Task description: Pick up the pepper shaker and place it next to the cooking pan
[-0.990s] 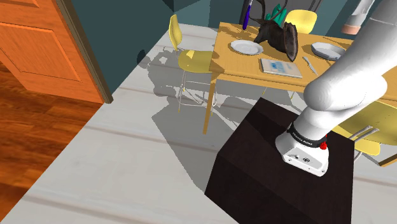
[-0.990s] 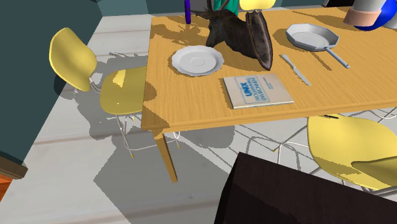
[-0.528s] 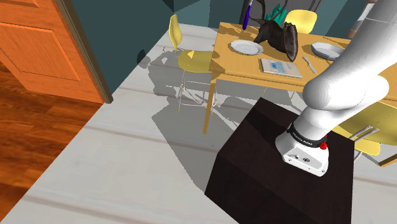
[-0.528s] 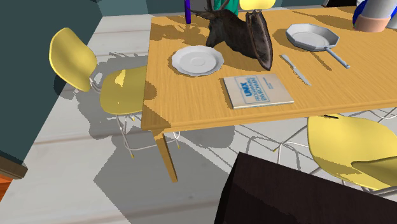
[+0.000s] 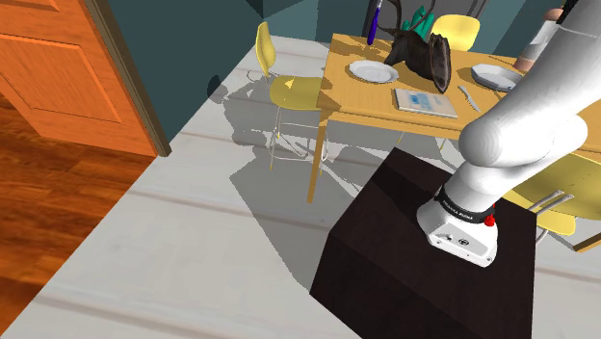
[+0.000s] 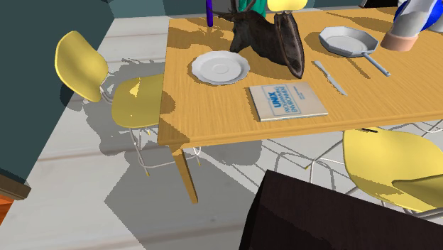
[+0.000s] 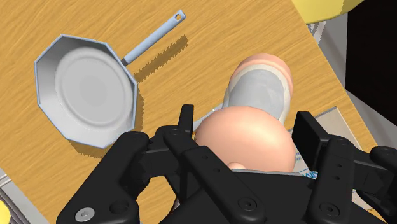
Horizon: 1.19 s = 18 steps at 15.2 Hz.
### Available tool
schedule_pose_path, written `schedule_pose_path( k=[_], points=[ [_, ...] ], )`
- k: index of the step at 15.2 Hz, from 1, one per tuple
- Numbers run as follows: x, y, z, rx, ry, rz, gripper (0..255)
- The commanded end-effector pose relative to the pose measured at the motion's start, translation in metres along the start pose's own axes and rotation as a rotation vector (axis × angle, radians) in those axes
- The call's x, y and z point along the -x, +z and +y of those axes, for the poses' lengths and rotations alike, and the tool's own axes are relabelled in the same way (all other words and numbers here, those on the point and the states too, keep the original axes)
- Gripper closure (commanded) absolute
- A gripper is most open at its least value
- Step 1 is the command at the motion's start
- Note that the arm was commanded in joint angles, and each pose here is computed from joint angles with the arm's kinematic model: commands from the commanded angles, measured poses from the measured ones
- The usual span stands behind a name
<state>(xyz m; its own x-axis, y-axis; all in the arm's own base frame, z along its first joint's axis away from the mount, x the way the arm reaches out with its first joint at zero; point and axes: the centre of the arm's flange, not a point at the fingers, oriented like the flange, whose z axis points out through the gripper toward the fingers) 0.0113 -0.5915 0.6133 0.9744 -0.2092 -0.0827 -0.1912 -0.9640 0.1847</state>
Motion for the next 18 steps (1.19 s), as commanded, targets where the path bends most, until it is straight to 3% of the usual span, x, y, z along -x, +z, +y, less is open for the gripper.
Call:
schedule_pose_path(
  k=[1, 18],
  points=[
    [-0.001, 0.010, -0.002, 0.001, 0.000, 0.000, 255],
    [-0.008, 0.098, -0.019, 0.001, 0.000, 0.000, 255]
  ],
)
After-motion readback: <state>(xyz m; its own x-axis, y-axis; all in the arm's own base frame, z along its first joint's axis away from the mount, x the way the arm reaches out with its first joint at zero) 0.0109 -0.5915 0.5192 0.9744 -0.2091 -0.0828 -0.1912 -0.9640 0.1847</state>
